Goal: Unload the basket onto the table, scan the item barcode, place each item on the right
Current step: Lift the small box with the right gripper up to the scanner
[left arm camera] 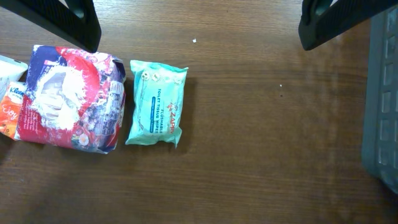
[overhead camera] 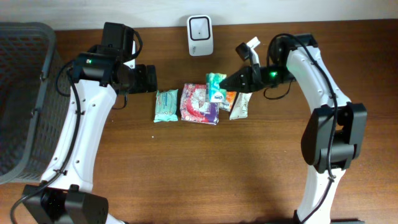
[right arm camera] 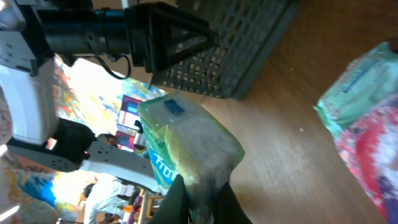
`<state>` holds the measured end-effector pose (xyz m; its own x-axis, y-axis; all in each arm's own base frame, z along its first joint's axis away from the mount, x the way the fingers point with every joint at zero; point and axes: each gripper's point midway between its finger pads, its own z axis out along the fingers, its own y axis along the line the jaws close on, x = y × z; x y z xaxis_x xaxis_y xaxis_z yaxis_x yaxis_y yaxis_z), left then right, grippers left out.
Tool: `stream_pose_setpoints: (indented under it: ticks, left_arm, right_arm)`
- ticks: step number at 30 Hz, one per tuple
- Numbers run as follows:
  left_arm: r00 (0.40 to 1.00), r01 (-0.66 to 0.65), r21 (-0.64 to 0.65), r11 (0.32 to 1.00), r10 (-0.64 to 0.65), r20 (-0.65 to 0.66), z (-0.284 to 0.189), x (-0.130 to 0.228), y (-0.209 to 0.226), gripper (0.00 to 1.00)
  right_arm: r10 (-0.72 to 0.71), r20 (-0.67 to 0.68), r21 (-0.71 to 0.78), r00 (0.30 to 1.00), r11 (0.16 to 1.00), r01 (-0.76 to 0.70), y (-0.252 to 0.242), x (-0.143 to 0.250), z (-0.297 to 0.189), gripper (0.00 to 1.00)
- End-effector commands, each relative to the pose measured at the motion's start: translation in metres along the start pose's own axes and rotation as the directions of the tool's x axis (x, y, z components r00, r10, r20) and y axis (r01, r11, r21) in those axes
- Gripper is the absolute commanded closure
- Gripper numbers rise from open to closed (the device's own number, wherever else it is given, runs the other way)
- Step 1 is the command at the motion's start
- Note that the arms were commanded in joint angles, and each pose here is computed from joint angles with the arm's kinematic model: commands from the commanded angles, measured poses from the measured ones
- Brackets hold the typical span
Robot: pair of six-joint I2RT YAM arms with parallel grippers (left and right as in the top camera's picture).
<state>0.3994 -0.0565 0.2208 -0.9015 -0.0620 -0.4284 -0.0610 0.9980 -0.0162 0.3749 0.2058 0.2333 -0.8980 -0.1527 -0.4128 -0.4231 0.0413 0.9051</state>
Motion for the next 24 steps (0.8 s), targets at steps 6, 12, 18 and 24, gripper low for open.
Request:
stream_pose_setpoints:
  ticks: [6,12,18,24]
  left_arm:
    - [1.000,-0.021,-0.008,1.000,0.022,0.010,-0.003,-0.002,0.001,0.01]
    - [1.000,-0.021,-0.008,1.000,0.022,0.010,-0.003,-0.002,0.001,0.01]
    - [1.000,-0.021,-0.008,1.000,0.021,0.010,-0.003,-0.002,0.001,0.01]
    - [1.000,-0.021,-0.008,1.000,0.021,0.010,-0.003,-0.002,0.001,0.01]
  right_arm:
    - [-0.027,-0.165,0.206,0.986,0.977,0.061,-0.033,0.021,-0.005,0.96]
    - [0.502,-0.029,0.896,0.864,0.397,-0.201,-0.133,0.075,-0.140,0.96]
    - [0.509,0.103,0.873,0.855,0.366,-0.323,-0.170,0.094,-0.172,0.96]
    - [0.542,0.181,0.904,0.821,0.237,-0.356,-0.188,0.111,-0.185,0.42]
